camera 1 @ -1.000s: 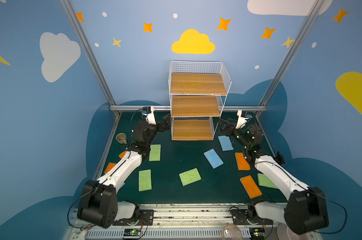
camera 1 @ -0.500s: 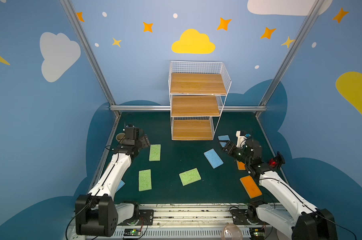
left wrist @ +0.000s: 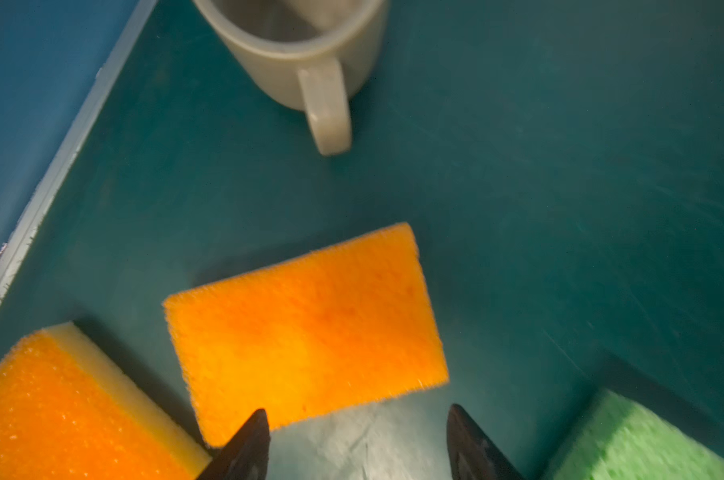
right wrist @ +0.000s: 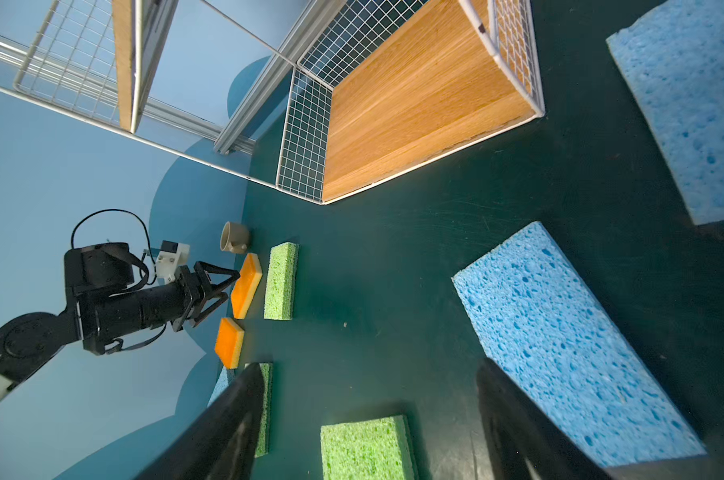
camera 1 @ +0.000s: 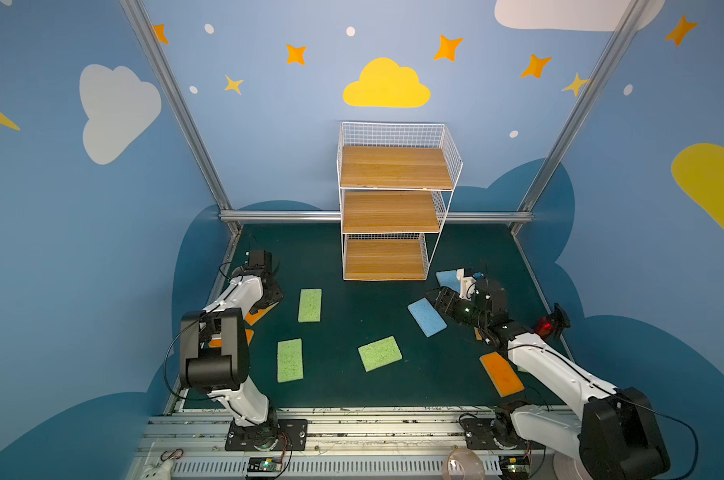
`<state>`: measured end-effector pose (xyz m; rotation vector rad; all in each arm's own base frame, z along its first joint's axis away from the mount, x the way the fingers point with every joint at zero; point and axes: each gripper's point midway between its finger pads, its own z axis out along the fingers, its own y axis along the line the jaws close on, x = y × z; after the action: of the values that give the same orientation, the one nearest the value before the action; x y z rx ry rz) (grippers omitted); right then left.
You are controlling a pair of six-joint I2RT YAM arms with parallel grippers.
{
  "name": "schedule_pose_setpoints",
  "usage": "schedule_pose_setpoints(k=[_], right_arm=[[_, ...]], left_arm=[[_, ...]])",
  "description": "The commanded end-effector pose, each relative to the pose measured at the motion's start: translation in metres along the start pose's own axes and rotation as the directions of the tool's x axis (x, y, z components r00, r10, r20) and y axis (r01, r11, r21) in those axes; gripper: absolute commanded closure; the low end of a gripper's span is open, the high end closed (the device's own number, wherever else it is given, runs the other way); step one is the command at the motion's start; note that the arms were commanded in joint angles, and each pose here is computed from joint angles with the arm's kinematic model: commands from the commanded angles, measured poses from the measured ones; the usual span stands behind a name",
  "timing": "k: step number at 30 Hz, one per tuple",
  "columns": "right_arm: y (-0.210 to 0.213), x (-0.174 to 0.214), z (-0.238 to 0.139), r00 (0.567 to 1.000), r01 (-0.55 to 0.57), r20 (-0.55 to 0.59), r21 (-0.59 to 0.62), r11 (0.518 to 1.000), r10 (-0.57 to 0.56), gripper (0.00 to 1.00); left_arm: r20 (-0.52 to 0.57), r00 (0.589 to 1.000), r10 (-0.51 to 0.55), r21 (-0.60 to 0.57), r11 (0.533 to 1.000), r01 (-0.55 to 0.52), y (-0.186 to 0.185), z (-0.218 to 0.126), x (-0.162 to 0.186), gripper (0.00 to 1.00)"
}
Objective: Place and organize the cleaning sponges onto the shelf
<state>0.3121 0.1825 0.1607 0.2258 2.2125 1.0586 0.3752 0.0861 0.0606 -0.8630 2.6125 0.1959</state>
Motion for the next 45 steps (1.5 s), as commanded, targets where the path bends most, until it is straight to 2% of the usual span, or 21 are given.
schedule_pose_setpoints(k=[1,5,12,17,25,37,38,45], right_arm=[[0.013,-0.011,0.001,0.999,0.027,0.026,-0.032,0.999,-0.026,0.22],[0.011,-0.011,0.004,0.999,0.027,0.019,-0.026,0.999,-0.027,0.23],[0.009,-0.009,0.011,1.0,0.023,-0.003,-0.024,0.999,-0.023,0.23],[0.007,-0.008,0.013,1.0,0.021,-0.008,-0.02,1.0,-0.021,0.23],[0.006,-0.008,0.013,1.0,0.024,-0.006,-0.016,1.0,-0.024,0.24],[0.011,-0.008,0.008,0.999,0.034,0.005,-0.025,0.999,-0.033,0.25],[0.012,-0.008,0.007,0.999,0.035,0.008,-0.026,0.999,-0.034,0.25],[0.014,-0.006,0.004,0.999,0.038,0.003,-0.029,0.999,-0.038,0.26]], left_arm=[[-0.008,1.0,0.029,-0.019,0.999,-0.029,-0.004,0.006,-0.015,0.34],[-0.005,1.0,0.029,-0.027,0.999,-0.029,-0.007,0.016,-0.027,0.33],[-0.025,0.998,0.05,-0.027,0.998,-0.051,-0.014,0.035,-0.031,0.23],[-0.045,0.997,0.057,-0.031,0.998,-0.058,-0.014,0.047,-0.024,0.24],[-0.096,0.993,0.07,-0.02,0.997,-0.072,-0.017,0.059,-0.014,0.57],[-0.07,0.986,0.152,0.023,0.988,-0.151,-0.036,0.036,0.001,0.85],[-0.065,0.985,0.159,0.03,0.987,-0.157,-0.039,0.032,0.002,0.96],[-0.018,0.98,0.196,0.084,0.977,-0.194,-0.055,-0.003,0.006,0.97]])
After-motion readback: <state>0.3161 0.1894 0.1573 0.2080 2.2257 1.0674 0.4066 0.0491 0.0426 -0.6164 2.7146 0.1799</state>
